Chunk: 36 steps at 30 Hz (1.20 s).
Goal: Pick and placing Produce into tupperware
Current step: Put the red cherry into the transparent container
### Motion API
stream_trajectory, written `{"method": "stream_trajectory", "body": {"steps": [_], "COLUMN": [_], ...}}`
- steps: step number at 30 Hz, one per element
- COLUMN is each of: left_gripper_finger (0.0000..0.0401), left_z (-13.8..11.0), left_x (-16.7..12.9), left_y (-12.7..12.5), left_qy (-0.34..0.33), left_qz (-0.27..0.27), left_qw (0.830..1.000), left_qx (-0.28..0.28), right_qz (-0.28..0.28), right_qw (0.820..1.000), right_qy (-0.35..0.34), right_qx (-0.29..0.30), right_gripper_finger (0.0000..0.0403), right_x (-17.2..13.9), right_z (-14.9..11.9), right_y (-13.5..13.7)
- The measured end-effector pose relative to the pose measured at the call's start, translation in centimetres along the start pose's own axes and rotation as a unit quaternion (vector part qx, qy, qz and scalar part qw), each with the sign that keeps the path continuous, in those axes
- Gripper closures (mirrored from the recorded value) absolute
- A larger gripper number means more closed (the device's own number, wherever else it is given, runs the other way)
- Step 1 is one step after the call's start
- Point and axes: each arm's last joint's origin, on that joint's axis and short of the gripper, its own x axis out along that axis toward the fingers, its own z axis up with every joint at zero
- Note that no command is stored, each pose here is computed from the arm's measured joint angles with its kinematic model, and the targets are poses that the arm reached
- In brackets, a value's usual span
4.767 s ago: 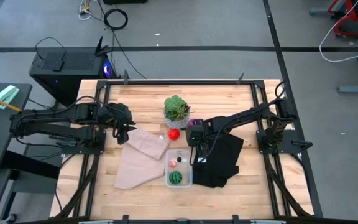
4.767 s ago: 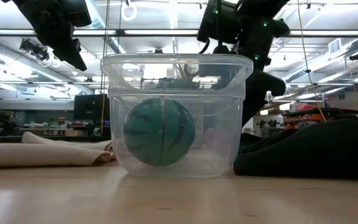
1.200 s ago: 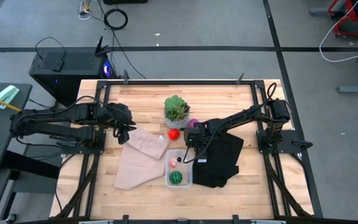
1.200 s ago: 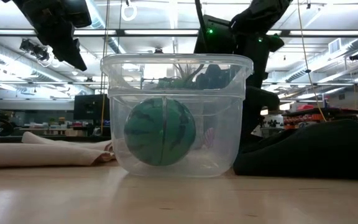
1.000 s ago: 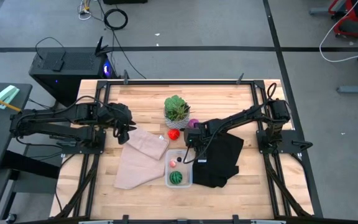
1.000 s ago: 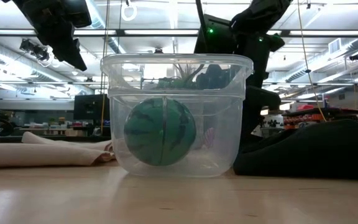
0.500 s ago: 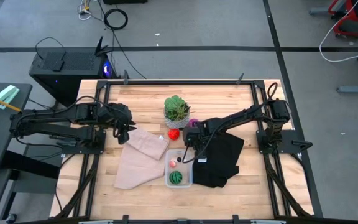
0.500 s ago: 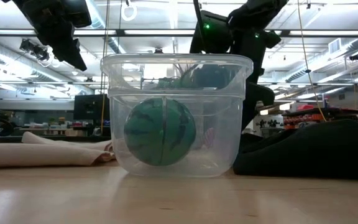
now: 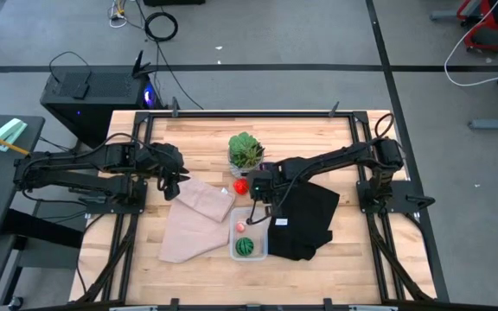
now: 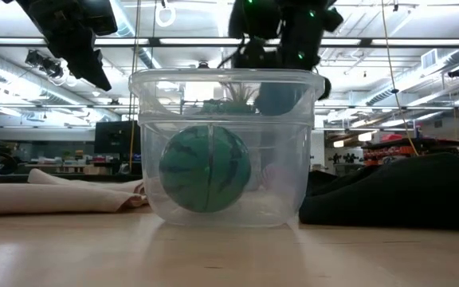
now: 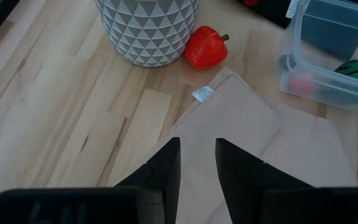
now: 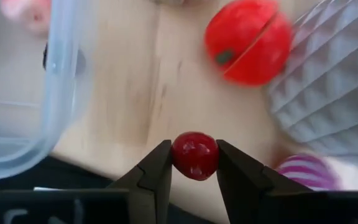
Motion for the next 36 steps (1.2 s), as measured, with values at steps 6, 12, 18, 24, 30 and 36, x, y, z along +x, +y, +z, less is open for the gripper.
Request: {"method": "stream_trajectory", "body": {"steps": [6, 12, 18, 24, 30, 36], "left_gripper_finger": [0.0294, 0.0294, 0.0294, 0.0294, 0.0294, 0.0294], "left_z": [0.0, 0.0, 0.0, 0.0, 0.0, 0.0], "left_x": [0.0, 0.0, 0.0, 0.0, 0.0, 0.0], "left_y": [0.0, 0.0, 0.0, 0.0, 0.0, 0.0], "left_qy": [0.0, 0.0, 0.0, 0.0, 0.0, 0.001], "left_qz": [0.0, 0.0, 0.0, 0.0, 0.0, 0.0], "left_qw": [1.0, 1.0, 1.0, 1.0, 1.0, 1.0], "left_qx": [0.0, 0.0, 0.004, 0.005, 0.012, 0.012], "right_qz": [-0.007, 0.042, 0.083, 0.091, 0.121, 0.093], "right_qw": [1.0, 0.995, 0.987, 0.984, 0.967, 0.956], "right_qy": [-0.024, -0.08, -0.12, -0.107, -0.1, -0.098], "right_qx": [-0.004, -0.029, -0.07, -0.11, -0.2, -0.261], "right_gripper_finger": [0.0281, 0.0282, 0.0282, 0.0282, 0.0283, 0.0281], "right_x": [-2.3, -5.5, -7.8, -7.1, -6.4, -6.0], "right_z": [1.8, 4.2, 5.3, 4.7, 3.9, 3.4], "right_y": [-0.2, 1.9, 5.1, 5.7, 7.6, 8.7]}}
